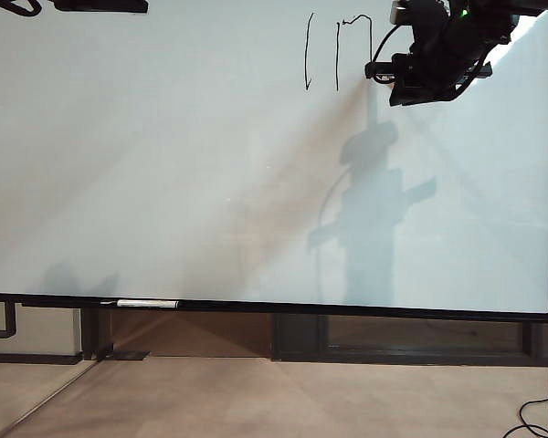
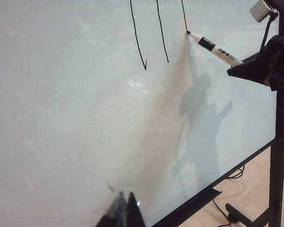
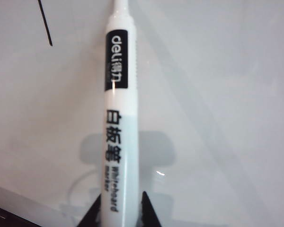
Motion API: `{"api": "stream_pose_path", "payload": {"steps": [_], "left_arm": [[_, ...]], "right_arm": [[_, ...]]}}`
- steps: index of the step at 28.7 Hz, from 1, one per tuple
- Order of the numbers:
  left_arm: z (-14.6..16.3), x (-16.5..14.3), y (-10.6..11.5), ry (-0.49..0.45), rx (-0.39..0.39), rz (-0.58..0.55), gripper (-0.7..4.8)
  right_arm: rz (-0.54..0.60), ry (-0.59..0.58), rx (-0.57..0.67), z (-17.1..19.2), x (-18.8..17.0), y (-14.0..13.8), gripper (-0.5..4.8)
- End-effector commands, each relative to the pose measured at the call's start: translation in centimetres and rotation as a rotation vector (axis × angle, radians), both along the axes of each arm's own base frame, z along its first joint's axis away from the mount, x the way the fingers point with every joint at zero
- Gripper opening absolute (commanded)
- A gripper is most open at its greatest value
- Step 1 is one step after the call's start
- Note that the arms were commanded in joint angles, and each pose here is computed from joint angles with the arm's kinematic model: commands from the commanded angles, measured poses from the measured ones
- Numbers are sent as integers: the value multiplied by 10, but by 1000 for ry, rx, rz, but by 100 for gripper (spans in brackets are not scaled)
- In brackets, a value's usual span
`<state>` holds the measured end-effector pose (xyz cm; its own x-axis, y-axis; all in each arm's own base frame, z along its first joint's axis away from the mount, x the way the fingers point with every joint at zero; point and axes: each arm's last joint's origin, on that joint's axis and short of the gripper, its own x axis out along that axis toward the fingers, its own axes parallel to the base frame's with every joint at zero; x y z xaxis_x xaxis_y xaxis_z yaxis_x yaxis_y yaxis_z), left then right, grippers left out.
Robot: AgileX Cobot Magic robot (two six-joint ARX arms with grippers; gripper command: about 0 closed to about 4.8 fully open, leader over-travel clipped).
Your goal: Reach to the right to find the marker pen, pick it up, and write the number 10 on the whiteboard.
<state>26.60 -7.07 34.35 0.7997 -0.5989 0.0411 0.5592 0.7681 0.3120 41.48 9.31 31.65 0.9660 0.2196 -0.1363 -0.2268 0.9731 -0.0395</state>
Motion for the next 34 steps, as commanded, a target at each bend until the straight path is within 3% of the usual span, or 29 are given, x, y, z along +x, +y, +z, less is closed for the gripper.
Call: {"api": "stream_pose_path", "payload": {"steps": [1, 15, 26, 34], "left_arm": [[5, -1, 0, -33, -3, -5, -6], [5, -1, 0, -38, -1, -5, -6], [6, -1, 0, -46, -2, -5, -6], [6, -2, 0, -49, -3, -5, -6]], "right_arm": [[-4, 1, 10, -3, 0, -1, -6], [41, -11, 32, -16, -3, 0, -6], [138, -6, 44, -16, -12, 32, -6], [139, -19, 50, -14, -12, 34, -6]]}}
